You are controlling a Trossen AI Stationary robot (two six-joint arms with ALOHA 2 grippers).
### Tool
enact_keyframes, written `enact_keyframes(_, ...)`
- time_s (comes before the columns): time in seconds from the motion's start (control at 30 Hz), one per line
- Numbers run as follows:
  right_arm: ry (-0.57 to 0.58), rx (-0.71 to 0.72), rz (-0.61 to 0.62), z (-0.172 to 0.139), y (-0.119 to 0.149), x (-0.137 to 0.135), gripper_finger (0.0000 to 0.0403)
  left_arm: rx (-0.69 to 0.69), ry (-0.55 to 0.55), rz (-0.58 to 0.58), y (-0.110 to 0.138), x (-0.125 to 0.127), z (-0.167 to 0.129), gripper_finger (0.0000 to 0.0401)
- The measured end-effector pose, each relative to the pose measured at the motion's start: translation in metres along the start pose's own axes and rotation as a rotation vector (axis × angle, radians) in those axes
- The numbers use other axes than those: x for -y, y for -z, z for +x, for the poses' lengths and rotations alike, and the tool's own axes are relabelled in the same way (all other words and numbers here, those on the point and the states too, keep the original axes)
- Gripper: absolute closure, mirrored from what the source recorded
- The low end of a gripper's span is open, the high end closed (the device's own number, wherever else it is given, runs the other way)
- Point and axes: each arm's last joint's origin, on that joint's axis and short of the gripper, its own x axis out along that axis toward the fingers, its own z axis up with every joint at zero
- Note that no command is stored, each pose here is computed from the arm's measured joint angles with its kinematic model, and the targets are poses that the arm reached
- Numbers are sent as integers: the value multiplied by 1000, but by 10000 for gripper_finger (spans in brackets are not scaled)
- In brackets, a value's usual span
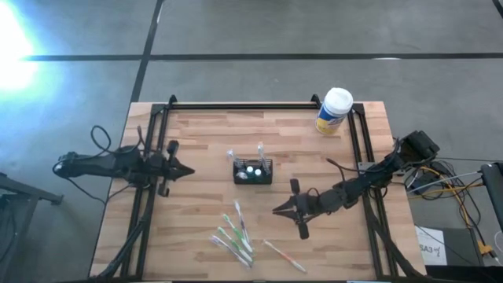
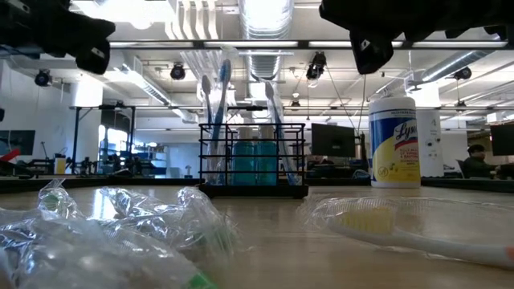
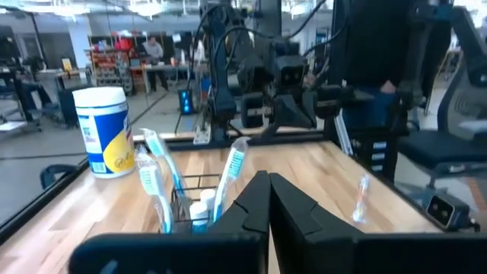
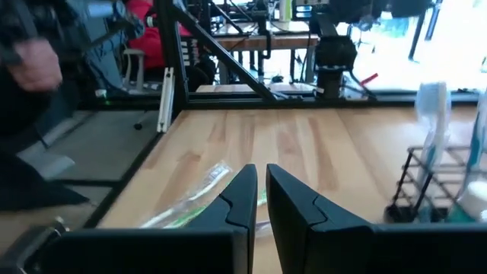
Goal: Pick & Place toothbrushing station
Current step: Put the orange toothbrush into the black mesh organizer
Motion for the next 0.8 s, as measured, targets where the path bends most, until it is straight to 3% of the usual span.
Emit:
enact_keyframes(0.13, -15, -54, 125, 0, -2, -3, 374, 6, 0, -30, 13, 0, -1, 397)
enact_keyframes(0.23, -12, -238, 174, 5, -7, -15, 374, 3, 1, -55, 18, 0, -2, 390)
enact_keyframes(0.37, 112, -537, 257, 10, -27, -31, 374, 2, 1, -75, 19, 0, -2, 385)
enact_keyframes(0.5, 251, -750, 326, 16, -48, -43, 374, 3, 2, -77, 19, 0, -2, 390)
enact_keyframes(0.6, 239, -869, 382, 27, -59, -54, 373, 6, 1, -86, 18, 0, -2, 394)
enact_keyframes(0.8, 233, -1066, 397, 64, -48, -73, 334, 7, 2, -100, 18, 0, -2, 391)
